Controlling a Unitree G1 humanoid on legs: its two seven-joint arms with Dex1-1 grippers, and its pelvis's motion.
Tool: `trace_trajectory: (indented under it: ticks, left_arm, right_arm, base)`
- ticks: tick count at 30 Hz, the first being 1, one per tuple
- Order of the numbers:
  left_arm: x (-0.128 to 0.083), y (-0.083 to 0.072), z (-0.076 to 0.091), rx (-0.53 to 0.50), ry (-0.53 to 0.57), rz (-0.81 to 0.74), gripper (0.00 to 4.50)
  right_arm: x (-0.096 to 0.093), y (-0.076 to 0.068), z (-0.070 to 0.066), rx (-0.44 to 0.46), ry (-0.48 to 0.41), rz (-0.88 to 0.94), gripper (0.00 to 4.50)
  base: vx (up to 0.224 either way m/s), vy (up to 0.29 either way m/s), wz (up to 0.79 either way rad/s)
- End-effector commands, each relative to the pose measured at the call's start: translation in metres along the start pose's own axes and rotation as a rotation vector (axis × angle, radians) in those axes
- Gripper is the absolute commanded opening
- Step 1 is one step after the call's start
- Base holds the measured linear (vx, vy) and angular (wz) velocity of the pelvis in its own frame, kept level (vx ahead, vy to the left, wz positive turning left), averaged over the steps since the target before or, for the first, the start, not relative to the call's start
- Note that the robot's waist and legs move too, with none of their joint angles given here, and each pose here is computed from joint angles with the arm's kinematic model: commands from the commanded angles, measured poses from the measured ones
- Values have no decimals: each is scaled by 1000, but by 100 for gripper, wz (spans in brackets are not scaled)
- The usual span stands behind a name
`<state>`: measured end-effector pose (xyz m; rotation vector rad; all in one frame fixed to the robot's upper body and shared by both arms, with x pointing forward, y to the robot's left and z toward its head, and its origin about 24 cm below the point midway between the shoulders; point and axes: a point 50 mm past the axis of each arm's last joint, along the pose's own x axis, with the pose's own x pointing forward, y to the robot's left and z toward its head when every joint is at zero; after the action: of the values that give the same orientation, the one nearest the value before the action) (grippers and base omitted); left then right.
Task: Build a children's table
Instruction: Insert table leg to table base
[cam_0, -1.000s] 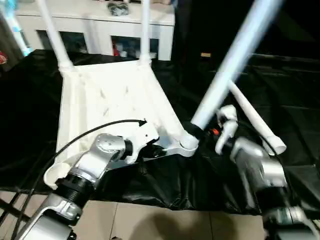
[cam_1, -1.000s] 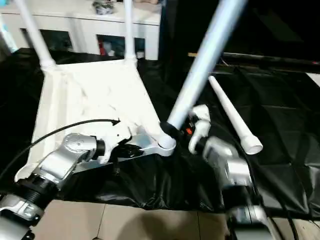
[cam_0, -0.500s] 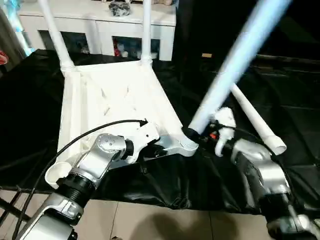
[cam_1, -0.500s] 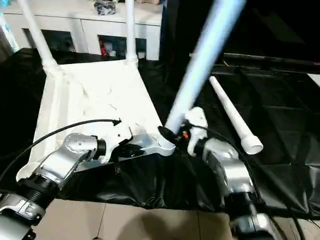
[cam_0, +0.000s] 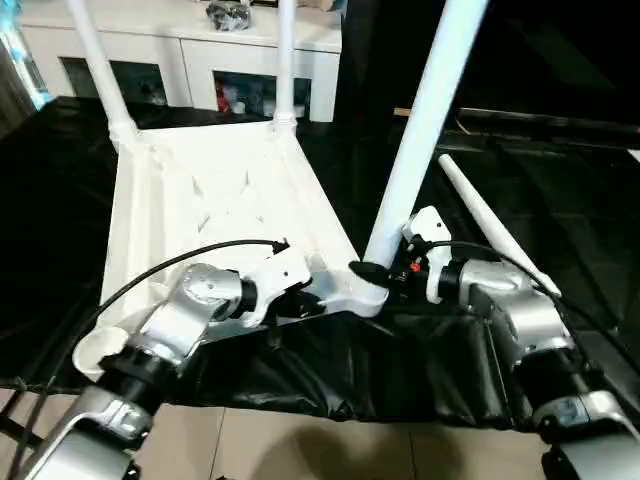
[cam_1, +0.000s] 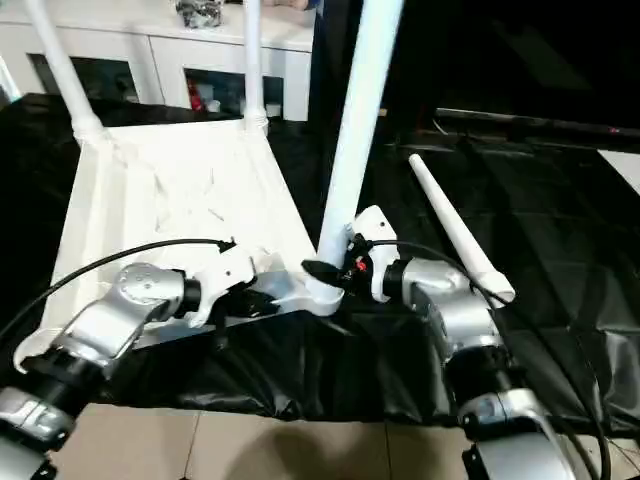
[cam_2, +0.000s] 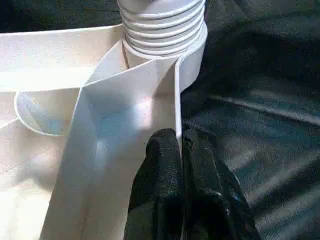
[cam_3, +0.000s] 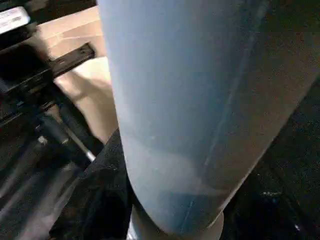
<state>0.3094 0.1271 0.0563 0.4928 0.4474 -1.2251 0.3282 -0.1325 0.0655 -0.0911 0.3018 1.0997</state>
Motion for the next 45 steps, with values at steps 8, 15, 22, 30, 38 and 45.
trace_trajectory:
  ticks: [8,15,22,30,38,45]
  left_arm:
    - [-20,0,24,120,-22,-87,0]
    - [-20,7,26,99,-26,-10,0]
    - [-16,20,37,0,-30,183,0]
    - [4,26,64,-117,-47,427,0]
    - [21,20,71,-133,-59,437,0]
    - [21,17,70,-111,-70,404,0]
  right_arm:
    - [-5,16,-32,47,150,249,189]
    - [1,15,-33,41,138,235,189]
    - [18,-11,-29,55,104,-175,189]
    - [48,-18,-19,160,74,-452,189]
    - [64,-14,-13,206,72,-492,189]
    - [66,-15,-11,283,47,-493,224]
  base:
    - [0,0,0]
    - [0,0,0]
    - [0,0,0]
    - [0,0,0]
    - [0,0,0]
    - [0,0,0]
